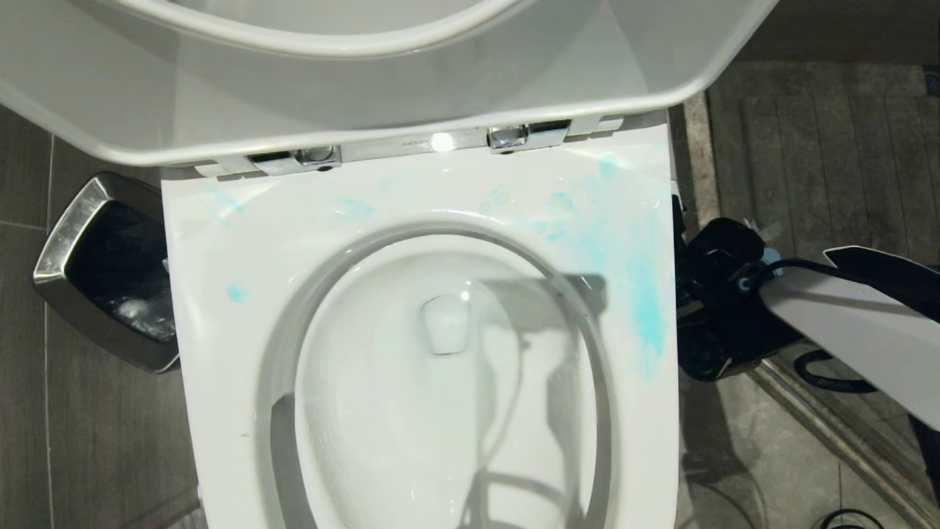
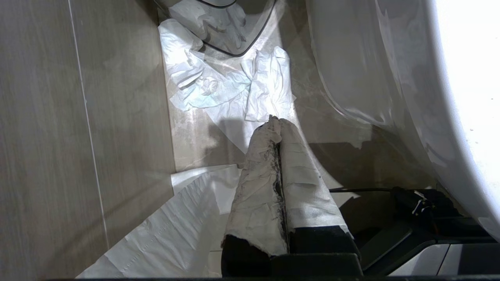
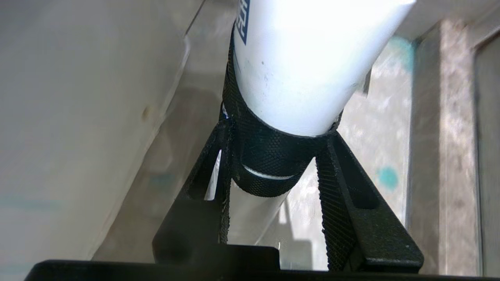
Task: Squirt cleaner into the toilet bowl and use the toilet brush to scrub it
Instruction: Pour in the cleaning agent
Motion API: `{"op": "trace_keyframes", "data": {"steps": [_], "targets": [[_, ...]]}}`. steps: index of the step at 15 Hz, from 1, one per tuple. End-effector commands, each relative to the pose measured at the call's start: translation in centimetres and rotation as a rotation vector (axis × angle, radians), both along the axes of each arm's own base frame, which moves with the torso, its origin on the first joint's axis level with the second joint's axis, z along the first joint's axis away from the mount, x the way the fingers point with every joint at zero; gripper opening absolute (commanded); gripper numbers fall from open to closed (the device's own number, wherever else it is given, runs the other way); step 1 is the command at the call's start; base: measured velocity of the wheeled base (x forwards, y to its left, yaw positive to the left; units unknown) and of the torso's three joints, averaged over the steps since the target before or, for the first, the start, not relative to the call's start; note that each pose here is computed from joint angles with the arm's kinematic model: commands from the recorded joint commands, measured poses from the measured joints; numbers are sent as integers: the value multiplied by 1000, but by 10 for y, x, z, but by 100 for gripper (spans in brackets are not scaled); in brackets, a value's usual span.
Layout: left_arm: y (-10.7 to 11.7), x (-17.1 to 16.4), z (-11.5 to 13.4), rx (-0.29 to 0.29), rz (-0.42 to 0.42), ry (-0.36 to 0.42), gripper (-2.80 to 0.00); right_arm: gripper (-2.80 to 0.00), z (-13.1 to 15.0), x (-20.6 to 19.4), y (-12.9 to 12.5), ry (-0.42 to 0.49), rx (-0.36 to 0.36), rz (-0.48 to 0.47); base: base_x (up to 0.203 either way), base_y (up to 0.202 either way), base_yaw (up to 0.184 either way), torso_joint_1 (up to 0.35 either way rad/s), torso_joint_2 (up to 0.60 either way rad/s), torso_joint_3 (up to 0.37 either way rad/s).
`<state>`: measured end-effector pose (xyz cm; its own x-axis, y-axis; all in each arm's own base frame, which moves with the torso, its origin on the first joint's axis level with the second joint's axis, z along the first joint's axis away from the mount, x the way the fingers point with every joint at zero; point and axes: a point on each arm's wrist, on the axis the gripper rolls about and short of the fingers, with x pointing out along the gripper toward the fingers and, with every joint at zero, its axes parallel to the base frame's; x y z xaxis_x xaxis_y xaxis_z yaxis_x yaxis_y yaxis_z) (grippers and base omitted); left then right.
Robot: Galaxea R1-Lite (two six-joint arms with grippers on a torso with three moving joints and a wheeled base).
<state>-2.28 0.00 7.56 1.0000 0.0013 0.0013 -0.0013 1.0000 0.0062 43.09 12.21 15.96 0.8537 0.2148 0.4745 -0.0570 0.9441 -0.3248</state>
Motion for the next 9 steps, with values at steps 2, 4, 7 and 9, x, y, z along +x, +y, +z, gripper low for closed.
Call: {"op": "trace_keyframes", "data": {"steps": [2,4,7,9], "targets": [[0,0,0,0,0,0,-280,-280,-8,-8,-1,40,-15,0,0,0,0,0,0,0],[0,0,0,0,1,0,-280,-280,-11,-12,0,61,-22,2,0,0,0,0,0,0],[0,0,0,0,2,0,-280,-280,-12,-13,0,66,-26,-1,0,0,0,0,0,0],[0,0,0,0,1,0,-280,-280,-12,-15,-1,70,-27,0,0,0,0,0,0,0]]}}
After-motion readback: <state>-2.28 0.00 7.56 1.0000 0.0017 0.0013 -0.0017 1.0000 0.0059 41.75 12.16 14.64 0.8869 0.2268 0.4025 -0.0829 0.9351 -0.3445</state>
